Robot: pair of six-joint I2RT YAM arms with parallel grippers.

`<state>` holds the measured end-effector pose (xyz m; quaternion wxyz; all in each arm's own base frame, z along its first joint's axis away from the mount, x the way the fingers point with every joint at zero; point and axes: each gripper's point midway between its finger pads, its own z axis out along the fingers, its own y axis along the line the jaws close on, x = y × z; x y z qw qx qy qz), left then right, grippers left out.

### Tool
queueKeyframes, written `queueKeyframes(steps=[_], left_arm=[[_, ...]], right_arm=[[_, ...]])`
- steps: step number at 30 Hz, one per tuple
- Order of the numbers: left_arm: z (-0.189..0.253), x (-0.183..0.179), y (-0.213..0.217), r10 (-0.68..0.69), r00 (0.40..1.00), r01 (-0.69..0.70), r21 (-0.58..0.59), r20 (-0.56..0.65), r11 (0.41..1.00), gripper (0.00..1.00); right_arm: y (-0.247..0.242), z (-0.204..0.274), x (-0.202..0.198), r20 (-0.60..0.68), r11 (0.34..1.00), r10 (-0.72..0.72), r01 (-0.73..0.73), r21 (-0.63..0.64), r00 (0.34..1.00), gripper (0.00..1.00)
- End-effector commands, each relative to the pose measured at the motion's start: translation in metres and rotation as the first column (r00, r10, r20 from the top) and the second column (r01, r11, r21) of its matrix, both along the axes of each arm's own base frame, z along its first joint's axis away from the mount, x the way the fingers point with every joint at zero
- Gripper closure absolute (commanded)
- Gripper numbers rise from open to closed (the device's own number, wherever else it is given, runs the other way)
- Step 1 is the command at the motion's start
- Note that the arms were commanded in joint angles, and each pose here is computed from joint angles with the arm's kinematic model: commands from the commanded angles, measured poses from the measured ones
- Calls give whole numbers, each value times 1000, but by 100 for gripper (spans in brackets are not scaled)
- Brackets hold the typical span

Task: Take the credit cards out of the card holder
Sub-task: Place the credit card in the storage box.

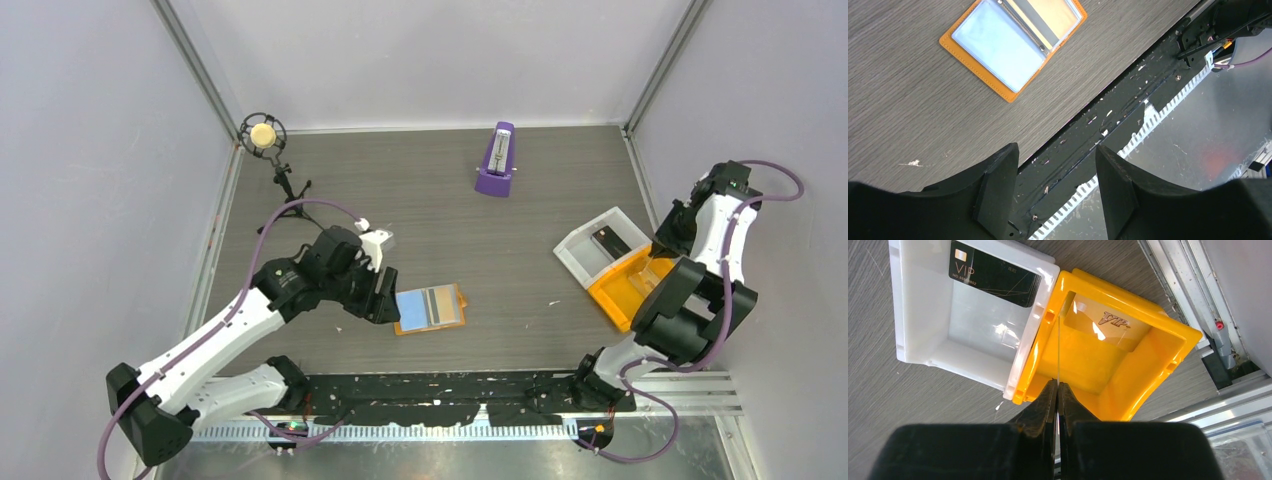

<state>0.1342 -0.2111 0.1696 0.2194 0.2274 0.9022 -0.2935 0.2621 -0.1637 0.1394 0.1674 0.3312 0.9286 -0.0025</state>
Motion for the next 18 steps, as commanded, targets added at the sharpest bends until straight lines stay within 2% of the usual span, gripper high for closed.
queueKeyframes(steps=[1,18], left_arm=[[15,8,-12,5,1000,-4,-43,16,999,40],[16,13,-21,3,1000,-3,-50,-2,999,40]], right_arm=[[-9,8,13,55,999,27,-25,-32,998,93],[-23,-9,31,29,999,43,-43,-8,999,91]])
